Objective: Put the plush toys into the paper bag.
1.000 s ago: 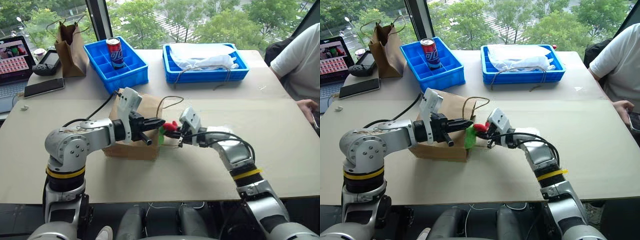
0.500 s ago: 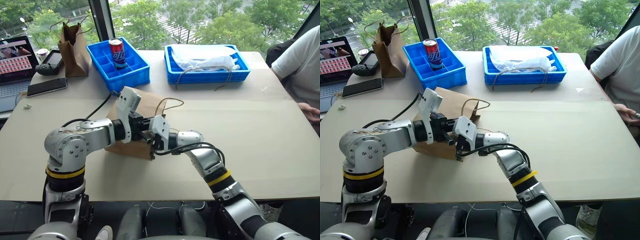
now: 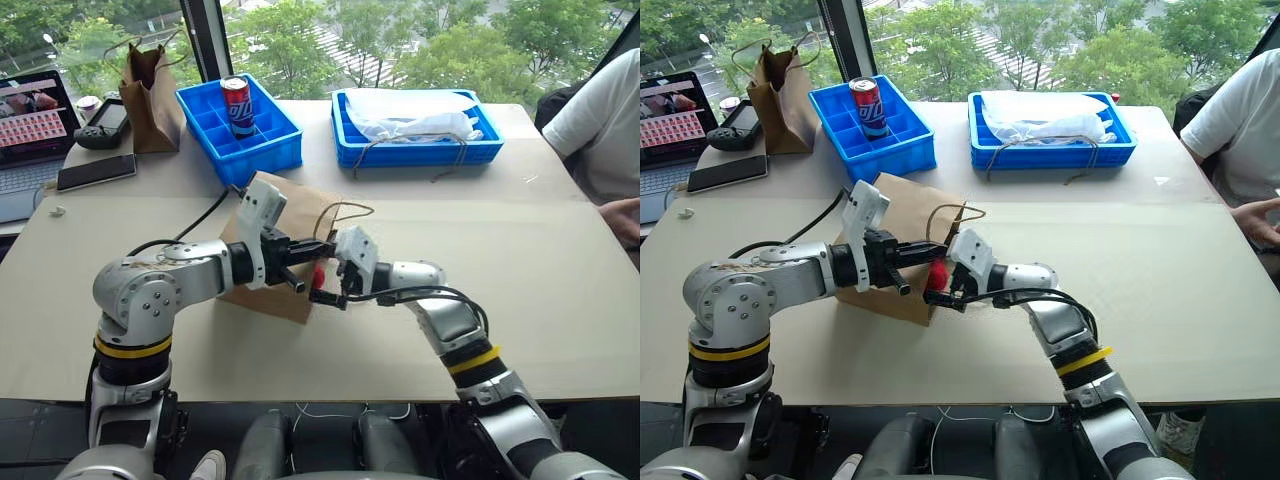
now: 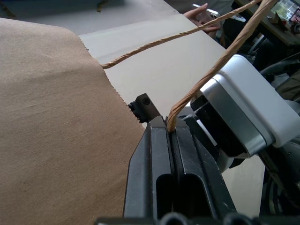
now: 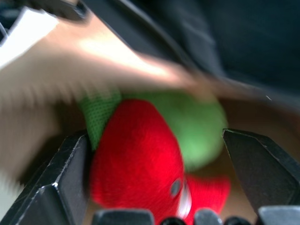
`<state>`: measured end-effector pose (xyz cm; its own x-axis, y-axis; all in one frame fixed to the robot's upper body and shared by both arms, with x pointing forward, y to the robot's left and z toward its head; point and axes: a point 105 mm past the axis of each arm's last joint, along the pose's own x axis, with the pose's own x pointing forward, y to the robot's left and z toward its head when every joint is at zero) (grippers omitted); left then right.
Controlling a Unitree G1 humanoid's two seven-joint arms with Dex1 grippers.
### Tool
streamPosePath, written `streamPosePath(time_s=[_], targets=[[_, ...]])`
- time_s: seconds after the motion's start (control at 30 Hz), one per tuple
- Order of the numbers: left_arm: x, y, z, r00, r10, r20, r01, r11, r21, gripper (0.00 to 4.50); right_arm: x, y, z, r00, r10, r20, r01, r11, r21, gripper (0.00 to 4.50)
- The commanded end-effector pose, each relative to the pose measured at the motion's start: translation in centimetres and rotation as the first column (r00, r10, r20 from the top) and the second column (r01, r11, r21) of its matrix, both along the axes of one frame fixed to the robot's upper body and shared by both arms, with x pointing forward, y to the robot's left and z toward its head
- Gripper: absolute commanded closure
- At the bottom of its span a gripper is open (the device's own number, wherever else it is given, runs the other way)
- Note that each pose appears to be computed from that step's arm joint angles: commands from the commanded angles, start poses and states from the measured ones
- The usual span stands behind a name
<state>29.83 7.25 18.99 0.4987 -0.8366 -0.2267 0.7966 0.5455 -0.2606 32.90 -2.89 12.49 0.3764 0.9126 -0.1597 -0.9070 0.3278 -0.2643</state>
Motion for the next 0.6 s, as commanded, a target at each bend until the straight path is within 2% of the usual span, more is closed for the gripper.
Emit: streamPosePath(time_s=[0.03, 0.3, 0.6], targets=[[-0.3, -0.4, 0.6, 0.999, -0.034, 0.042, 0.034, 0.999, -0.004, 4.5, -0.4, -2.1, 1.9, 0.998, -0.059, 0.013, 0.059, 0.998, 0.037, 0.07], [-0.1, -1.0, 0.6, 0.997, -0.068, 0.045, 0.068, 0.998, -0.001, 4.5, -2.0, -6.4, 2.0, 0.99, -0.142, -0.003, 0.142, 0.989, -0.032, 0.07], [0.0, -1.2, 0.7, 0.995, -0.086, 0.05, 0.086, 0.996, -0.001, 4.5, -2.0, -4.8, 1.6, 0.991, -0.133, -0.018, 0.133, 0.991, -0.013, 0.07]])
